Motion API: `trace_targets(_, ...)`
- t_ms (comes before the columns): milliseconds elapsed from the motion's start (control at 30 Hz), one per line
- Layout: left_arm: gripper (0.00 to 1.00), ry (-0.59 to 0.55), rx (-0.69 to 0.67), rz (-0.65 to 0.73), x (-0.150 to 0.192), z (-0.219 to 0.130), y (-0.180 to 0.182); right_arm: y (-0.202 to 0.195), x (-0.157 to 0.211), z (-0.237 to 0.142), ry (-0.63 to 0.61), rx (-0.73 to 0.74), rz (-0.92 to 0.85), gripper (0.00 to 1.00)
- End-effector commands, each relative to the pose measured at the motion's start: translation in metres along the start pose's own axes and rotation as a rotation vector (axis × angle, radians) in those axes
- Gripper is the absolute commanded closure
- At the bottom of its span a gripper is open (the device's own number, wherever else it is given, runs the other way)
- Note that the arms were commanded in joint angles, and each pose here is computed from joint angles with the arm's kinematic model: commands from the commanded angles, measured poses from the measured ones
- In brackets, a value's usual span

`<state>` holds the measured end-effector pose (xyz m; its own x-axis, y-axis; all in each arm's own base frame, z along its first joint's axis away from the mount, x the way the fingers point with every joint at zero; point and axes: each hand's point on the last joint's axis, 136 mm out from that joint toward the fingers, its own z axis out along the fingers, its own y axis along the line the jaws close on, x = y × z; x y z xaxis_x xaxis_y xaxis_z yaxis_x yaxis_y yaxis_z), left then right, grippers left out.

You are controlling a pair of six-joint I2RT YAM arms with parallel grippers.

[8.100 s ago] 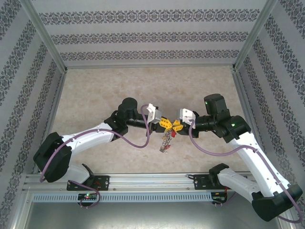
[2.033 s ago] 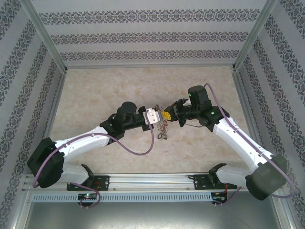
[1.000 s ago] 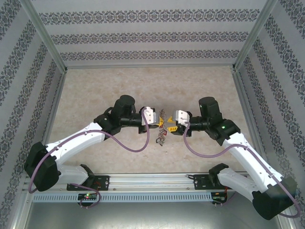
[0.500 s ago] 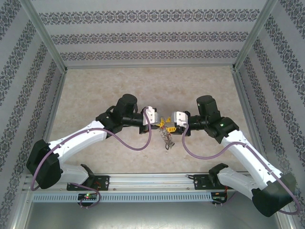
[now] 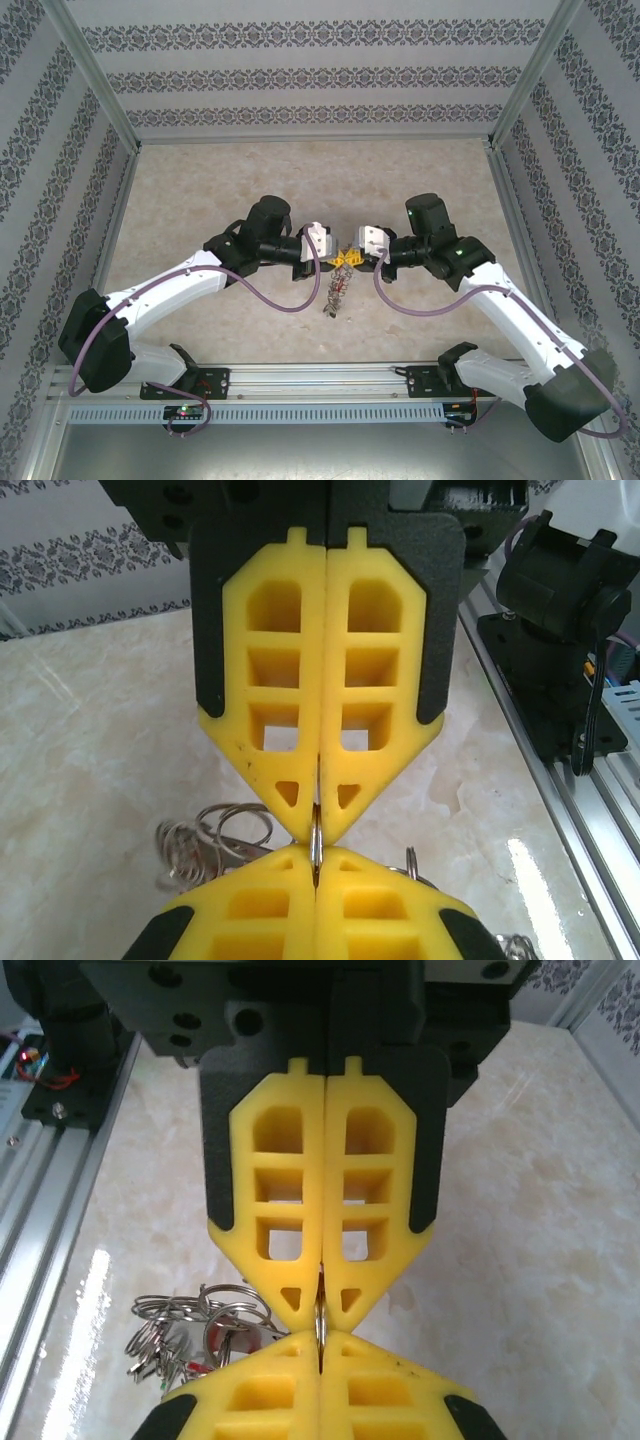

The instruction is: Put the keys on the keyring

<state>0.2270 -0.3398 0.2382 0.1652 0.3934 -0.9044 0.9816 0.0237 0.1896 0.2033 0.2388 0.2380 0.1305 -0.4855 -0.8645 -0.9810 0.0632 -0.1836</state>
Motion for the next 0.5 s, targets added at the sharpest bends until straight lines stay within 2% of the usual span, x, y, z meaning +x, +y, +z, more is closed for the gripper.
trace_targets(0,0.74,-0.096,-0.018,0.058,-0.030,-0.009,0.008,-0.005,-0.013,-0.002,-0.044,-0.006,0.051,1.00)
trace_targets(100,0.66,-0.095,-0.051,0.039,-0.023,-0.018,0.012,-0.009,-0.024,-0.010,-0.129,0.010,0.072,1.00)
trace_targets(300,0.68,-0.091,-0.085,0.027,-0.016,-0.033,0.013,-0.012,-0.038,-0.026,-0.233,0.048,0.082,1.00)
trace_targets(467,0.68,-0.085,-0.141,0.041,-0.018,-0.039,0.020,-0.009,-0.041,-0.030,-0.258,0.034,0.084,1.00)
